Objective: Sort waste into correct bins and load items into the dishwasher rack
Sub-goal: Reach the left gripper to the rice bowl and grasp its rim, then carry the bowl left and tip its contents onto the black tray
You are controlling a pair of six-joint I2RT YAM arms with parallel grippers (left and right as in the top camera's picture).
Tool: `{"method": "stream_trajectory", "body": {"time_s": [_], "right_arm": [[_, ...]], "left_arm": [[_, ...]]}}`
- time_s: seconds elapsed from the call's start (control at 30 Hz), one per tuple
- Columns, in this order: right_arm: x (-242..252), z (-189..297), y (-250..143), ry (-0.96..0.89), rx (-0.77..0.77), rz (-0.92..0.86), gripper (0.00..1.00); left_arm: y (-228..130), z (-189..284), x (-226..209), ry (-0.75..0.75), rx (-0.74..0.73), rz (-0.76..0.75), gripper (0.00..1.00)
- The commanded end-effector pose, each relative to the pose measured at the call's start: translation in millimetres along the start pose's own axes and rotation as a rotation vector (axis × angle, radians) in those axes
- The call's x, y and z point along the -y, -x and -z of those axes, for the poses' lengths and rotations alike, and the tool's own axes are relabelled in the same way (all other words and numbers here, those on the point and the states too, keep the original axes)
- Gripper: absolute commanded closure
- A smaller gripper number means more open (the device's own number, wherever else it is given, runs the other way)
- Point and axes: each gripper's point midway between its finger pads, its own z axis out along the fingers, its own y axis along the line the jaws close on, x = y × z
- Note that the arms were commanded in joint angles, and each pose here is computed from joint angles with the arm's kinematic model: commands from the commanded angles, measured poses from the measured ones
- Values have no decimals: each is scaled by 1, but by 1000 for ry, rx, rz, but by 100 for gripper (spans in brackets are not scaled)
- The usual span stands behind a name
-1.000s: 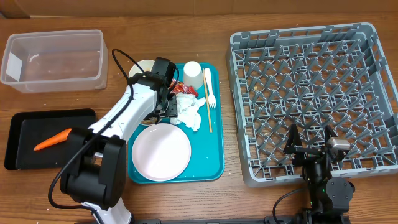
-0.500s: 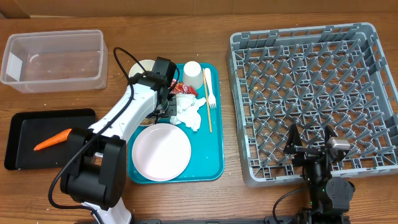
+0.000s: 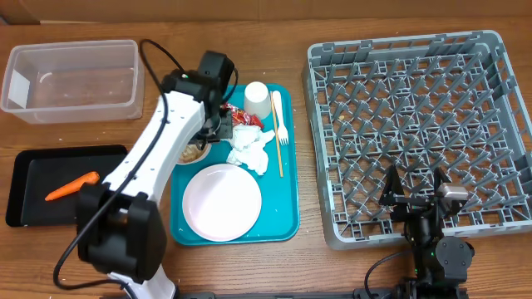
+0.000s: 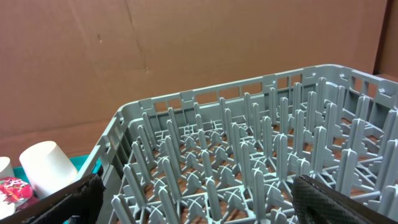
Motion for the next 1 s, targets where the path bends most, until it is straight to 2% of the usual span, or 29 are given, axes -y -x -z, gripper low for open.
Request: {"method": "stream_trajectory", "body": {"time_s": [0.0, 0.1, 0.2, 0.3, 0.6, 0.8, 0.97], "right_arm": [[-1, 0, -2, 2, 5, 6, 0], [-1, 0, -2, 2, 5, 6, 0], [-1, 0, -1, 2, 5, 6, 0], [-1, 0, -2, 2, 5, 6, 0], [-1, 0, -2, 2, 5, 6, 0], [-1, 0, -2, 2, 5, 6, 0], [-1, 0, -2, 2, 5, 6, 0]], "left_arm": [[18, 60, -31, 1, 143, 156, 96], [14, 83, -60, -13, 172, 261, 96], [6, 113, -100, -115, 208, 403, 96], [6, 125, -120, -228, 222, 446, 96], [0, 108, -170, -601, 211, 585, 96], [-11, 91, -207, -839, 291, 735, 96], [-24, 77, -240, -1012, 428, 848, 96]]}}
